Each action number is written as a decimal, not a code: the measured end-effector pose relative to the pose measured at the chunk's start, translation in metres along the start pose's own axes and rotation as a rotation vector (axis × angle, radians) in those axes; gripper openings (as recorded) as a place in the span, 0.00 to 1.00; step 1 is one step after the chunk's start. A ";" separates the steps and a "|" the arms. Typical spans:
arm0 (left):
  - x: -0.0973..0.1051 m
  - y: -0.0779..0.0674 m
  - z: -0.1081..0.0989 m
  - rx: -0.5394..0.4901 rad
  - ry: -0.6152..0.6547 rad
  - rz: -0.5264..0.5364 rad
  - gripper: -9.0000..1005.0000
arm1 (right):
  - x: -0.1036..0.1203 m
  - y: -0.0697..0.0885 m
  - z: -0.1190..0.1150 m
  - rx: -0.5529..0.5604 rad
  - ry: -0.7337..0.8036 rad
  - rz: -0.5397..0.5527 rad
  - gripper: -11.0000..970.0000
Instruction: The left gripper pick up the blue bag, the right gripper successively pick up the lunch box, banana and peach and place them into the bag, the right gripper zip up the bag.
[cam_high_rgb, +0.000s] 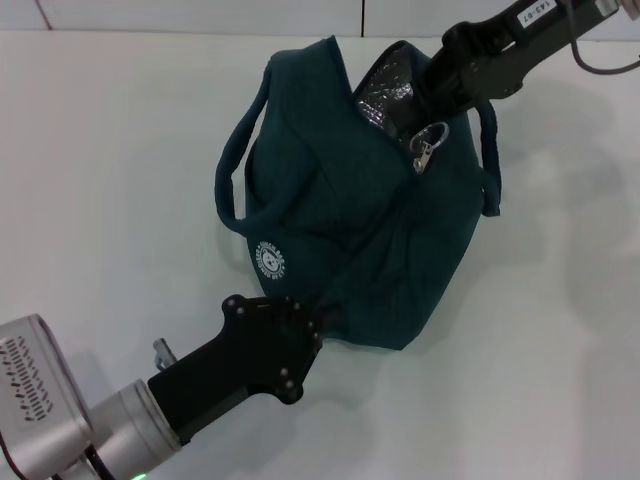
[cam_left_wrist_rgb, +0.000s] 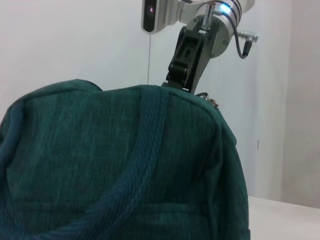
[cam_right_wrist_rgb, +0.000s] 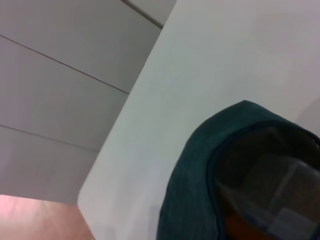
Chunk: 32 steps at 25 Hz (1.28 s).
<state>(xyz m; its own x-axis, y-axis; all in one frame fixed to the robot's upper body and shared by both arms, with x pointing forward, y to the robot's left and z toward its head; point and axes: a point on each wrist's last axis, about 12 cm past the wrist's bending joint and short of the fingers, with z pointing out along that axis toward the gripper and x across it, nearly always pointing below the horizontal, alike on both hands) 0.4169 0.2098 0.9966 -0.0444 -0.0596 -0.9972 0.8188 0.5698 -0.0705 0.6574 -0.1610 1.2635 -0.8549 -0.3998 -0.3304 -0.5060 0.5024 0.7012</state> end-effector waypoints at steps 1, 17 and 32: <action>0.000 0.000 0.000 0.001 0.000 -0.001 0.05 | 0.001 0.000 -0.001 -0.009 -0.001 0.004 0.20; -0.001 -0.001 0.000 0.004 -0.012 -0.003 0.05 | 0.010 -0.004 -0.002 -0.027 0.034 0.048 0.14; -0.002 -0.001 0.000 0.004 -0.014 -0.001 0.05 | 0.015 0.000 -0.007 -0.054 0.058 0.028 0.07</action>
<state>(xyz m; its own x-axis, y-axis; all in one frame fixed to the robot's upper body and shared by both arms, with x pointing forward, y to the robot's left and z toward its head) 0.4168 0.2093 0.9983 -0.0371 -0.0721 -0.9967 0.8208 0.5667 -0.0716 0.6454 -0.1719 1.2629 -0.8600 -0.4304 -0.2743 -0.4736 0.4727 0.7431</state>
